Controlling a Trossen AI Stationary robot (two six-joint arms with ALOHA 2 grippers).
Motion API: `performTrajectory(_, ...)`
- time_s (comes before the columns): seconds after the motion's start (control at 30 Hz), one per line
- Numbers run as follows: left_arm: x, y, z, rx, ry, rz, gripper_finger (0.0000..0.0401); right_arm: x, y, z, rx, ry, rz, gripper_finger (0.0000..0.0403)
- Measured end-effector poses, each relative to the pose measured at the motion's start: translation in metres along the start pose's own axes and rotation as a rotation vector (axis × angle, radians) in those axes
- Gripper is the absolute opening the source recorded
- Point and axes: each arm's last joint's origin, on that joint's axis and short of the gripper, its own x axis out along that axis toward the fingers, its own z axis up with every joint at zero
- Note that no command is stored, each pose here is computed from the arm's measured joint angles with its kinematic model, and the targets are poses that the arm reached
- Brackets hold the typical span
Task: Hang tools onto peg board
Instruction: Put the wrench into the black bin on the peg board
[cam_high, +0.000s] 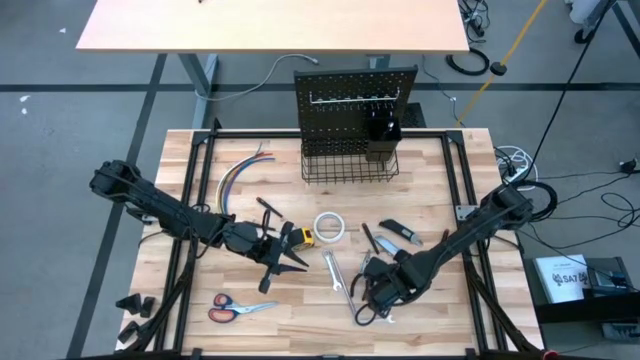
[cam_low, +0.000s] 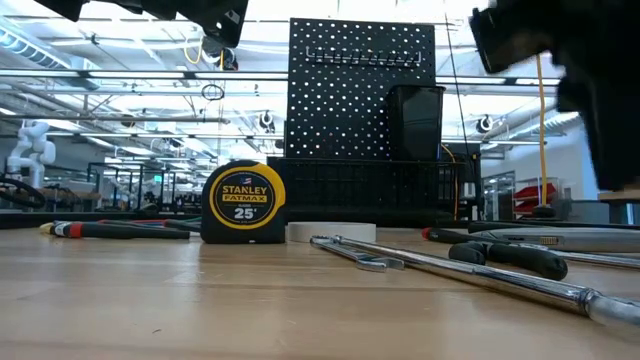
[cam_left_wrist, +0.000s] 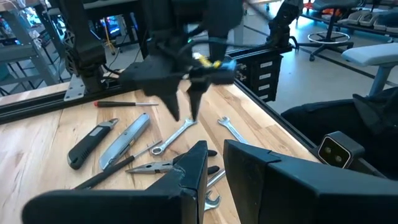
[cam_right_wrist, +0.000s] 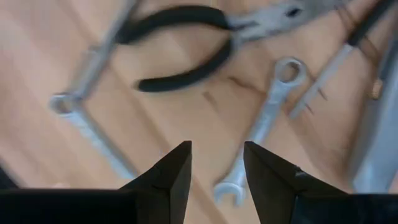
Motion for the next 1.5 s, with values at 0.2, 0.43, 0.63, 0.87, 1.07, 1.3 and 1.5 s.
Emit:
performTrajectory(0.2, 0.003, -0.001, 0.001, 0.000, -0.030, -0.021, 0.0061, 0.021, -0.010, -0.007, 0.000, 0.008, -0.007, 0.0137)
performTrajectory(0.43, 0.036, 0.003, -0.023, 0.005, -0.077, 0.006, 0.0061, 0.020, -0.008, -0.008, -0.030, -0.007, 0.032, 0.0137)
performTrajectory(0.63, 0.061, 0.017, -0.064, 0.016, 0.103, 0.093, 0.0061, 0.018, -0.002, -0.008, -0.086, -0.035, 0.094, 0.0137)
performTrajectory(0.87, 0.076, 0.019, -0.084, 0.030, 0.229, 0.224, 0.0061, 0.017, 0.006, -0.002, -0.157, -0.158, 0.150, 0.0137)
performTrajectory(1.07, 0.085, 0.018, -0.089, 0.034, 0.361, 0.311, 0.0040, 0.016, 0.009, 0.000, -0.174, -0.174, 0.178, 0.0137)
performTrajectory(1.3, 0.090, 0.020, -0.092, 0.043, 0.428, 0.347, 0.0005, 0.016, 0.009, 0.003, -0.181, -0.222, 0.162, 0.0137)
performTrajectory(1.5, 0.090, 0.022, -0.093, 0.043, 0.441, 0.355, 0.0007, 0.015, 0.010, 0.007, -0.191, -0.237, 0.177, 0.0137)
